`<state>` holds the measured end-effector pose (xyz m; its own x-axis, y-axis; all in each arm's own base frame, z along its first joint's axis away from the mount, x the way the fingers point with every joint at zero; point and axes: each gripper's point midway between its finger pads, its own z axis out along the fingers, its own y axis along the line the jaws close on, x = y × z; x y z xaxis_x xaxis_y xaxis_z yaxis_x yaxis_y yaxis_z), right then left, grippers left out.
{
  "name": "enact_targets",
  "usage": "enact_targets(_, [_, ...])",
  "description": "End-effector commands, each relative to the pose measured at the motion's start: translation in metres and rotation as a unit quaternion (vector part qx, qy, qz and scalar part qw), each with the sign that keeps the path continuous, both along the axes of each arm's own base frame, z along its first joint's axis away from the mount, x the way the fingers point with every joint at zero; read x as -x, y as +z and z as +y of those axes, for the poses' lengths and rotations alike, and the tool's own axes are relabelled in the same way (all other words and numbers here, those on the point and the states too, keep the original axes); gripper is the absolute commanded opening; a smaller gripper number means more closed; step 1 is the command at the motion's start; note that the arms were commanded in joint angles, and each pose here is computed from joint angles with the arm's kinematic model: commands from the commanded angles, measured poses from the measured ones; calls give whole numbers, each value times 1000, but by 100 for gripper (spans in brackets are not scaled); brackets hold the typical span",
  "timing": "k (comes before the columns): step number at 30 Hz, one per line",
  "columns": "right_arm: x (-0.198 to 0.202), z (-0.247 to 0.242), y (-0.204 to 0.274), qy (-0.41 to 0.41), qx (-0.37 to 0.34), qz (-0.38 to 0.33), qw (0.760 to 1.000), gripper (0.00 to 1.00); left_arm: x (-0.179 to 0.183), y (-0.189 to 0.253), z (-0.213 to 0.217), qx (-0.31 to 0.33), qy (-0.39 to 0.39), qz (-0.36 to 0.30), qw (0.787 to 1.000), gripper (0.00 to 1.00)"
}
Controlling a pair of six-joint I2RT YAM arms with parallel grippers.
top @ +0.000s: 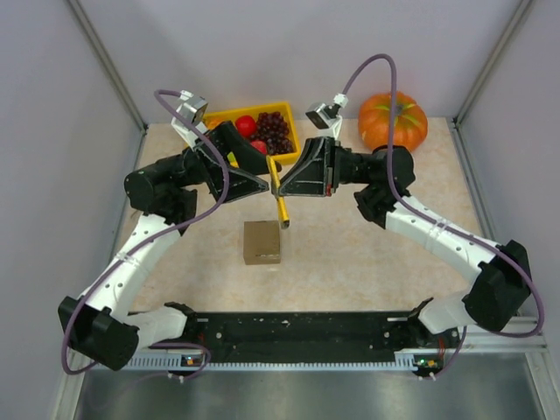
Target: Unpack the express box
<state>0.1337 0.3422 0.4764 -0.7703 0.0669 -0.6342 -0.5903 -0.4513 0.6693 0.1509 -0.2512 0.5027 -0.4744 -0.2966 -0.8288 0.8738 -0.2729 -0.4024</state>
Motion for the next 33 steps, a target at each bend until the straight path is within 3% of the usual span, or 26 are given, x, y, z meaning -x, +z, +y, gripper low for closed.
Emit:
enact_targets(1, [18, -1, 28, 24, -52, -34, 998, 0, 24, 28, 10, 38, -16, -50, 998, 68])
enact_targets(7, [24, 3, 32, 40, -63, -38, 997, 0, 26, 26, 6, 35, -37, -37, 998, 55])
enact_targets(11, [26, 2, 34, 44, -67, -41, 996, 0, 25, 24, 6, 37, -49, -27, 998, 36])
enact_targets(14, [28, 1, 36, 48, -69, -43, 995, 0, 27, 25, 7, 42, -57, -26, 997, 27])
enact_targets(18, [27, 2, 33, 49, -65, -38, 996, 0, 28, 26, 8, 45, -58, -29, 997, 0])
enact_targets(19, [25, 3, 32, 48, -62, -34, 996, 2, 29, 27, 8, 46, -57, -33, 997, 0])
enact_targets(21, [19, 6, 24, 35, -53, -32, 997, 29, 28, 28, 8, 44, -51, -38, 997, 0])
enact_targets(23, [7, 9, 14, 14, -32, -17, 999, 44, 25, 25, 5, 28, -43, -26, 998, 0])
enact_targets(24, [1, 9, 7, 2, -25, -9, 1000, 56, 23, 25, 4, 26, -28, -47, 998, 0])
enact_targets(25, [0, 4, 10, -10, -30, -13, 999, 61, 17, 21, 2, 4, -18, -11, 1000, 0])
enact_targets(27, [-15, 0, 3, -54, -23, -8, 998, 73, 6, 17, -1, -10, 23, -30, 999, 0])
enact_targets(29, [-19, -5, -1, -102, 0, -28, 994, 78, -8, 4, -3, -44, 70, -10, 996, 0])
enact_targets(31, [-29, -4, -6, -154, 26, -41, 987, 86, -17, 15, 1, -35, 124, -5, 992, 0])
enact_targets(32, [-29, -9, -3, -185, 28, -83, 979, 87, -22, 12, 2, -44, 139, 14, 989, 0])
enact_targets(33, [-36, -8, -6, -206, 50, -73, 974, 89, -29, 17, 4, -34, 167, 16, 985, 0])
